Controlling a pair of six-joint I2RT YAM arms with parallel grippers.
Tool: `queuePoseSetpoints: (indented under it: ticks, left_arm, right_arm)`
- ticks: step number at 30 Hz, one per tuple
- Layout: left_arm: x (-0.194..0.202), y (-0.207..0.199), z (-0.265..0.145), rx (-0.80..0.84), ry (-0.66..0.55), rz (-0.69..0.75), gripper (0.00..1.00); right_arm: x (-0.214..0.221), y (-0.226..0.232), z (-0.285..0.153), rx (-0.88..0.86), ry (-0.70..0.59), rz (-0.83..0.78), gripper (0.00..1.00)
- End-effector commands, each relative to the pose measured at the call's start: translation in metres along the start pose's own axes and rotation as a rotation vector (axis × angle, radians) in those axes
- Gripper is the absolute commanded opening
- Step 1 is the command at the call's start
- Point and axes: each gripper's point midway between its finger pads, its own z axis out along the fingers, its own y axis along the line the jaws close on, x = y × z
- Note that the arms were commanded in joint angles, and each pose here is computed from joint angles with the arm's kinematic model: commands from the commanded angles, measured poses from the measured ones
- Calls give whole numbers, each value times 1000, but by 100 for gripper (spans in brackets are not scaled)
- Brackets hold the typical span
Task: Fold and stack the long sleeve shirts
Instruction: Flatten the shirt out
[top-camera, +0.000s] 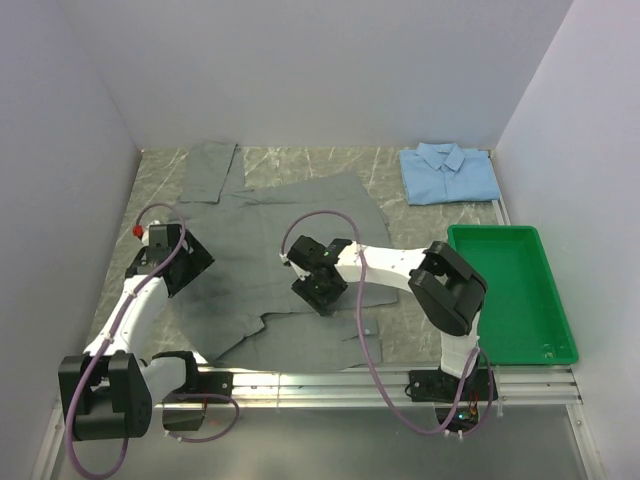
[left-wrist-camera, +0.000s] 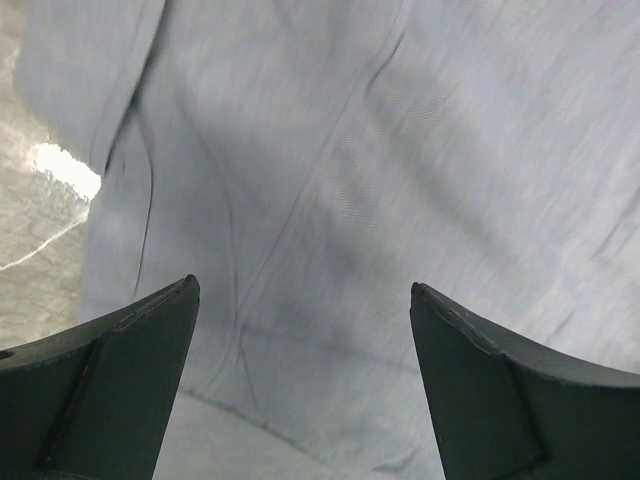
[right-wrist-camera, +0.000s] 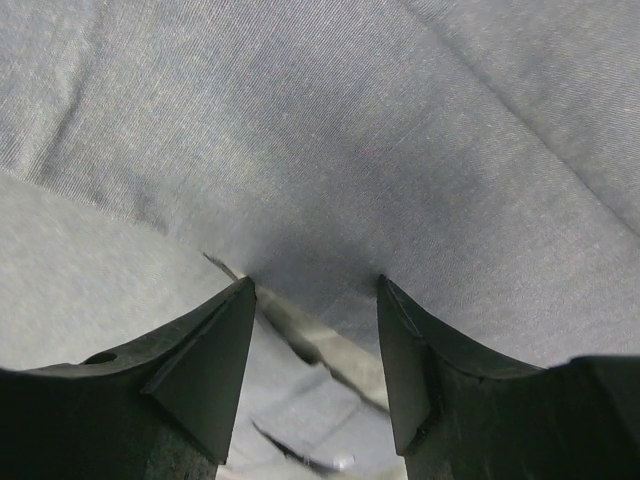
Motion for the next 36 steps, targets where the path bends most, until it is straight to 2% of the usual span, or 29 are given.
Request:
queuePoseSetpoints:
  ticks: [1,3,6,7,10,13,20,24,28,36]
  left_arm:
    - [-26,-14,-12,31,-67,9,92]
    - [-29,-18,-12,41,-70,10,92]
    - [-33,-25,-12,62,-68,14,92]
    - [-36,-30,-11,71,-70,14,92]
    - [-34,-43,-6,112,-32,20,92]
    - [-24,-49,0,126,5,23,92]
    - [1,-38,27,82,78,-26,91]
    - [15,-9,39,9,114,-85,90]
    - [10,9,44,-55,107,-111,90]
    - [-11,-9,79,-71,141,-96,90]
  right_arm:
    - [30,8,-21,-59,101,-34,59]
    - [21,10,-31,-71,54,-32,59]
    - [-9,1,-53,-42,-91,22,59]
    - [-27,-14,-63,-26,-179,75,60]
    - [-46,-49,-72,16,-277,224,60]
    - [-50,-86,-71,70,-316,356,60]
    - [-27,-149,-46,110,-303,654,59]
    - [-14,-159,-35,74,-280,757,60]
    - [2,-170,-24,59,-250,848,59]
    - [20,-185,-7,22,-201,974,60]
